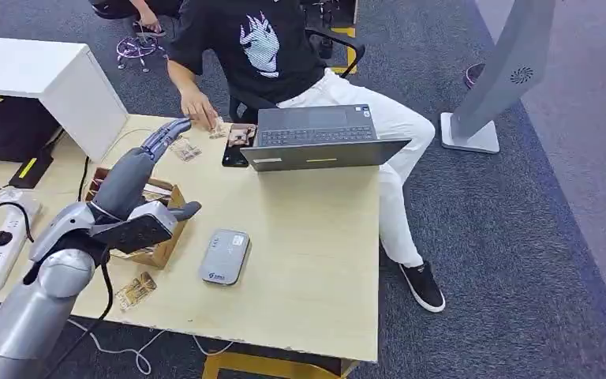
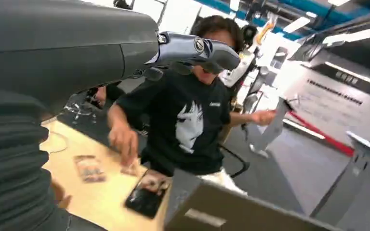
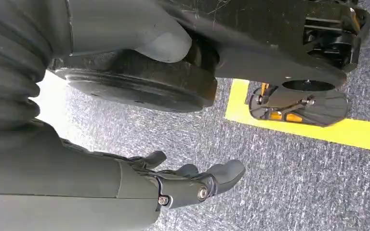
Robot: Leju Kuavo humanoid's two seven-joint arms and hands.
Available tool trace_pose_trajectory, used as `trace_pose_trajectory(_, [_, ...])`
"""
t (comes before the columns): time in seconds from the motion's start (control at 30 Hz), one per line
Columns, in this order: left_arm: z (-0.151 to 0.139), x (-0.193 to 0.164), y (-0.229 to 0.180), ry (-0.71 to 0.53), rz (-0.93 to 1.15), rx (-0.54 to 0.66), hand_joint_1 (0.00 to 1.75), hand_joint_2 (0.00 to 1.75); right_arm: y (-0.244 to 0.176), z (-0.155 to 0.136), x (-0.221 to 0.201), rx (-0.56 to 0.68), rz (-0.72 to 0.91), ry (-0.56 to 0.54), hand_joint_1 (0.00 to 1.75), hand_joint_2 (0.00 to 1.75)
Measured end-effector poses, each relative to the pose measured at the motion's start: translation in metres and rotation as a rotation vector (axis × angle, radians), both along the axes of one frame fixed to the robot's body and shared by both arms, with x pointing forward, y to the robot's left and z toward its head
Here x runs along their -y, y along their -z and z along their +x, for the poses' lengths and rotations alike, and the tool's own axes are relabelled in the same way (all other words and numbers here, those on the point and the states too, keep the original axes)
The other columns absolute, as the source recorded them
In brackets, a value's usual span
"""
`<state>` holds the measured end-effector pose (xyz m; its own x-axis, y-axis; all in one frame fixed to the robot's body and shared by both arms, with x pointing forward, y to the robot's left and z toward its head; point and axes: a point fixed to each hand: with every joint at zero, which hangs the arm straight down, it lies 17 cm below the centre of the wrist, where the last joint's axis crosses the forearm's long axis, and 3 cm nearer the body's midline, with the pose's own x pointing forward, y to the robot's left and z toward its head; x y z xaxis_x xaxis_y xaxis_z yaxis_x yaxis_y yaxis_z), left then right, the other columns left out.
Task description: Pass the card to the sensor for recognition and then transmit it.
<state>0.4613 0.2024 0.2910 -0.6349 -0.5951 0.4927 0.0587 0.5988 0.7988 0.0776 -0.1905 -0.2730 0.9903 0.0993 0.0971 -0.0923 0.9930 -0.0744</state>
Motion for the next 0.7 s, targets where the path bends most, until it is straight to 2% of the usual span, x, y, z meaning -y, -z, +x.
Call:
trace_pose_trajectory(0.17, [-0.008,-0.019,0.027,-0.018,0.118,-0.049,0.00,1.75,0.000,-0.001,0.000,-0.004,0.001,0.000,0.00,1.75])
trace_pose_trajectory(0.3, [-0.010,-0.058,0.043,-0.075,0.275,-0.086,0.00,1.75,0.000,-0.001,0.000,-0.009,0.003,0.009,0.00,1.75])
trace_pose_trajectory(0.4, [-0.012,-0.087,0.035,-0.118,0.347,-0.079,0.00,1.75,0.000,-0.002,0.000,-0.012,0.004,0.014,0.00,1.75])
trace_pose_trajectory(0.5, [-0.014,-0.099,0.029,-0.135,0.381,-0.069,0.00,1.75,0.000,-0.002,0.000,-0.012,0.004,0.019,0.00,1.75])
trace_pose_trajectory(0.7, [-0.008,-0.140,0.017,-0.287,0.523,-0.015,0.00,1.75,0.000,-0.002,0.000,-0.019,0.005,0.029,0.00,1.75])
